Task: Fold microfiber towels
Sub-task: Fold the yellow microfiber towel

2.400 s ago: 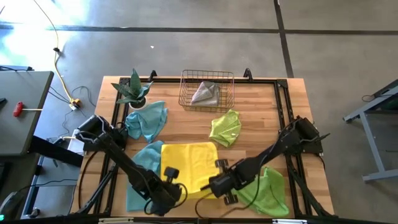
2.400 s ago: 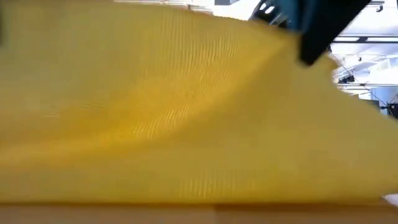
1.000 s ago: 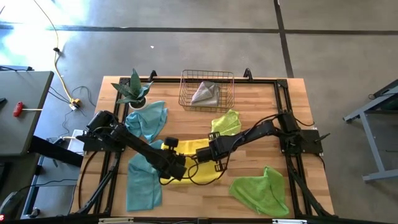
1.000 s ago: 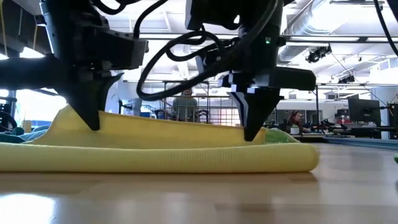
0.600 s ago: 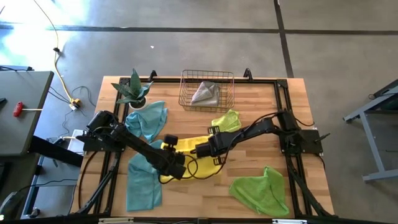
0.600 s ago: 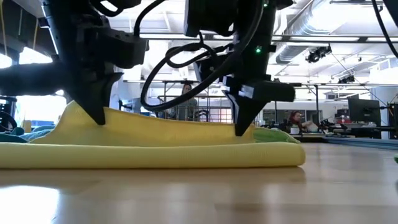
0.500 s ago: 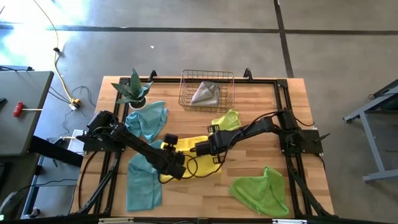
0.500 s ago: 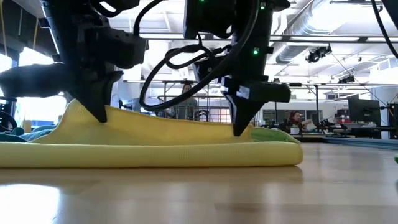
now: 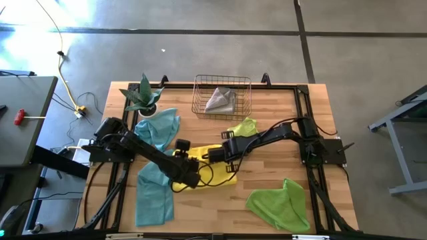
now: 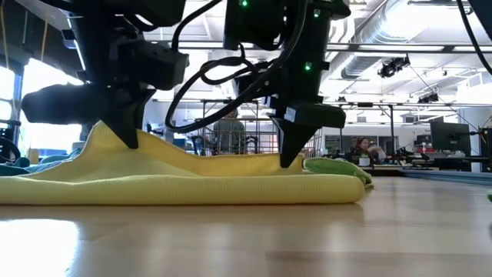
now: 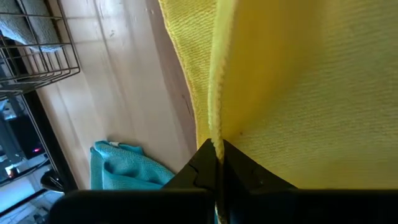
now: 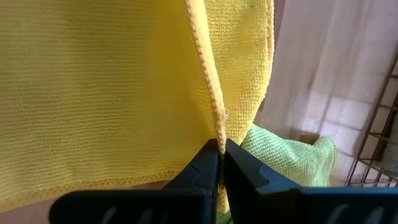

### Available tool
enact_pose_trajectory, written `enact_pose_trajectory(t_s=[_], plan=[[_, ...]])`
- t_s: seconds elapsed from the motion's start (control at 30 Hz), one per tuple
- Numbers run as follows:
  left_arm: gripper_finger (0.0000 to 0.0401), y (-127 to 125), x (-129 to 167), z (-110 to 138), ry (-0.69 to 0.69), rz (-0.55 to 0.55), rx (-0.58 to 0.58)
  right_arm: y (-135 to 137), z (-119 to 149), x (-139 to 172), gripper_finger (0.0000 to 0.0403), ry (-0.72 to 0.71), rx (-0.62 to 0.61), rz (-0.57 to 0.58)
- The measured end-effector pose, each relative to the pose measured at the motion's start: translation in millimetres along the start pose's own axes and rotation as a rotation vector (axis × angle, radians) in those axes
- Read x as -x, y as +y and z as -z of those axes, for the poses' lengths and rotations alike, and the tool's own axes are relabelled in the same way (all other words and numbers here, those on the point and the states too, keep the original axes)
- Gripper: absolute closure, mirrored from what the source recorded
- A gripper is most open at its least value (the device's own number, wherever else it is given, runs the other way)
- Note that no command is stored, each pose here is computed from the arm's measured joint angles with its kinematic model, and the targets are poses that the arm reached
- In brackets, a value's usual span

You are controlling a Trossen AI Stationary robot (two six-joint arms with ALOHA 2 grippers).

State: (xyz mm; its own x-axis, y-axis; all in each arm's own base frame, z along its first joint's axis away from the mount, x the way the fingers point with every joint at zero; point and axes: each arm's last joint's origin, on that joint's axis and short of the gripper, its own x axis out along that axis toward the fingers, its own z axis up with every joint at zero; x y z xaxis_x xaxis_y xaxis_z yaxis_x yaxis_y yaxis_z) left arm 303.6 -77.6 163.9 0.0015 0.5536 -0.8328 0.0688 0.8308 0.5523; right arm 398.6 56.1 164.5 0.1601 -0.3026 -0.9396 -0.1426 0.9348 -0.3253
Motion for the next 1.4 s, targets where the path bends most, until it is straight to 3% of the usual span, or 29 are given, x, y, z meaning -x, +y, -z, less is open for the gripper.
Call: enact_pose_trajectory(t_s=[0.23, 0.47, 0.7, 0.9, 1.0, 1.17, 1.27, 1.4], plan=[[0.0401, 5, -4, -1, 0.028, 0.051, 0.021, 0, 0, 0, 0.0385, -0.002, 0.0, 0.0], [0.039, 6, -5, 0, 0.043, 0.062, 0.056, 0, 0, 0, 0.0327, -0.001, -0.001, 0.006], [0.033, 8, -6, 0, 0.054, 0.074, 0.079, -5, 5, 0, 0.0273, 0.048, 0.004, 0.162], [0.0268, 8, -6, 1, 0.065, 0.067, 0.073, -7, 11, 2, 0.0264, 0.101, -0.005, 0.268], [0.0248, 11, -6, 5, 0.097, 0.012, 0.086, -6, 14, 3, 0.0267, 0.128, -0.023, 0.282], [0.0238, 16, -5, 15, 0.168, -0.072, 0.125, 6, 17, 10, 0.027, 0.133, -0.074, 0.194], [0.0243, 10, -1, 16, 0.178, -0.004, 0.135, 17, 18, 21, 0.027, 0.108, -0.108, 0.099], [0.0254, -11, 15, 17, 0.099, 0.143, 0.024, 34, 21, 46, 0.027, 0.051, -0.142, 0.012]])
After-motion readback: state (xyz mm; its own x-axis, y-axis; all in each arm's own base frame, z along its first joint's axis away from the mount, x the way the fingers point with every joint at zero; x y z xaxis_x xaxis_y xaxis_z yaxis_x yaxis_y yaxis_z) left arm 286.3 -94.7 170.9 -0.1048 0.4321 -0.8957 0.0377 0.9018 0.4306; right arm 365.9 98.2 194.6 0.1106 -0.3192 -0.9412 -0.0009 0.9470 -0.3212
